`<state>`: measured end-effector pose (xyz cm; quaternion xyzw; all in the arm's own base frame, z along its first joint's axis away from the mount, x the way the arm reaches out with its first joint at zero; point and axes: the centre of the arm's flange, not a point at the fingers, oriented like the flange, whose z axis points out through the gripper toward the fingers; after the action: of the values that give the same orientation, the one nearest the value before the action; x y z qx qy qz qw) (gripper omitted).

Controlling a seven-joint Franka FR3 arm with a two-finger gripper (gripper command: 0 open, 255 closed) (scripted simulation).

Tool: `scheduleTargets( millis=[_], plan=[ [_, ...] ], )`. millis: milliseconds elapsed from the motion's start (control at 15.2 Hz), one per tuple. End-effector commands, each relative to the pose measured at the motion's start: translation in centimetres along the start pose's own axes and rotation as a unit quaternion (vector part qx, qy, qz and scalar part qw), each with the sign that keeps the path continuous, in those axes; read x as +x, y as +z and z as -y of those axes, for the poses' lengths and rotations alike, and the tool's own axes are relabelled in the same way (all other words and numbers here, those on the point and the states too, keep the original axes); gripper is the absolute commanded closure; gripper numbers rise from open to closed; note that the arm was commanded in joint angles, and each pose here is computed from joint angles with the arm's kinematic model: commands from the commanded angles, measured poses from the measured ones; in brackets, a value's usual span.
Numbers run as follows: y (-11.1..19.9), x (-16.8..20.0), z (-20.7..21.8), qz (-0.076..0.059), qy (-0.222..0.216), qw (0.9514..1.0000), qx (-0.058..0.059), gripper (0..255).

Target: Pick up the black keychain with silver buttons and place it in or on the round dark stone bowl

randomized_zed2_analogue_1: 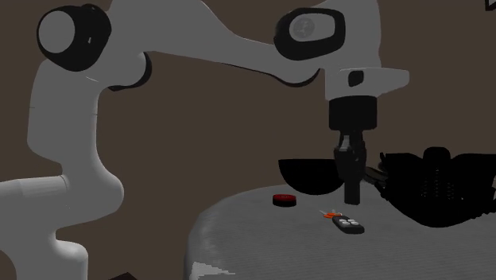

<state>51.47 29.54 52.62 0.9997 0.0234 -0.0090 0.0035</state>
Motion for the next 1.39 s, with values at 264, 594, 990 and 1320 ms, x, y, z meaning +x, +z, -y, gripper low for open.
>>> scheduleTargets(
  millis=[264, 594, 990, 1320],
  plan=[
    [-0.4, -2.4, 0.2, -0.03, 0.093, 0.9952, 0.0, 0],
    [1.0, -2.9, 0.4, -0.028, 0.363, 0.9315, -0.008, 0],
    [3.4, -2.8, 0.3, -0.028, 0.363, 0.9315, -0.008, 0],
    [3.4, -2.8, 0.3, -0.028, 0.363, 0.9315, -0.008, 0]
  ],
)
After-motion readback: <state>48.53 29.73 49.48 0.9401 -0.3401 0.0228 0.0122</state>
